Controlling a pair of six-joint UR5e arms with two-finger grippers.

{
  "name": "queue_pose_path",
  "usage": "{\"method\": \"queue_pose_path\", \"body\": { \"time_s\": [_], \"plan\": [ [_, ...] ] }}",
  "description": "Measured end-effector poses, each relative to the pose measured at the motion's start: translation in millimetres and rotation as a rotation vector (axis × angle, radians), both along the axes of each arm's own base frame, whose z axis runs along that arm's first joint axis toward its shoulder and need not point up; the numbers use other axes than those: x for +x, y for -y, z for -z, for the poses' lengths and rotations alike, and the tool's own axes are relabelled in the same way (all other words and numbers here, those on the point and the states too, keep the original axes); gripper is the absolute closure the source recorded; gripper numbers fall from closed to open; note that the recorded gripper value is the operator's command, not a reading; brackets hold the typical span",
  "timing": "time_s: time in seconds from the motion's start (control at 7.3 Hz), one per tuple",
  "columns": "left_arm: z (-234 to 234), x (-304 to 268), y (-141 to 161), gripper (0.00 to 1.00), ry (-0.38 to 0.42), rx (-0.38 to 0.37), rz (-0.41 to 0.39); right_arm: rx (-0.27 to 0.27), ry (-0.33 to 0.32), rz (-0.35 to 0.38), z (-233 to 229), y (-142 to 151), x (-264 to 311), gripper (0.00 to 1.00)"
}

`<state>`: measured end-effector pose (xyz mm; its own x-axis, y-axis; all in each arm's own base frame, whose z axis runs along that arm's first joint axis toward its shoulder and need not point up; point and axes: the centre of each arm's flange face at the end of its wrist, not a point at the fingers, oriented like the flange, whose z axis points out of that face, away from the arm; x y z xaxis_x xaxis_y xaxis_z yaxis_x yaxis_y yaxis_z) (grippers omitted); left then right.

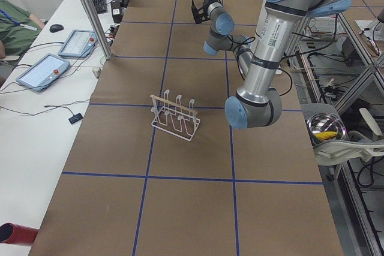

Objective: Hang cup on cup holder
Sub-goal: 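Close the left gripper on the cup's closed end while the right gripper holds it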

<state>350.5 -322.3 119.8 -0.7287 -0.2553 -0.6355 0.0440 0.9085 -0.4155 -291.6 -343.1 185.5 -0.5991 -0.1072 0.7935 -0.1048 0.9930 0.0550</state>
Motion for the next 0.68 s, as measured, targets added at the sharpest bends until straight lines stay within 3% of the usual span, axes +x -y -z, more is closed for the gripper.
{"method": "queue_pose_path", "body": {
  "time_s": [0.68],
  "plan": [
    [5.3,2.3,-14.1,0.02,-0.015,0.009,-0.031,-0.008,-0.009,-0.003,-4.4,2.9,-5.2,1.0]
  ]
}}
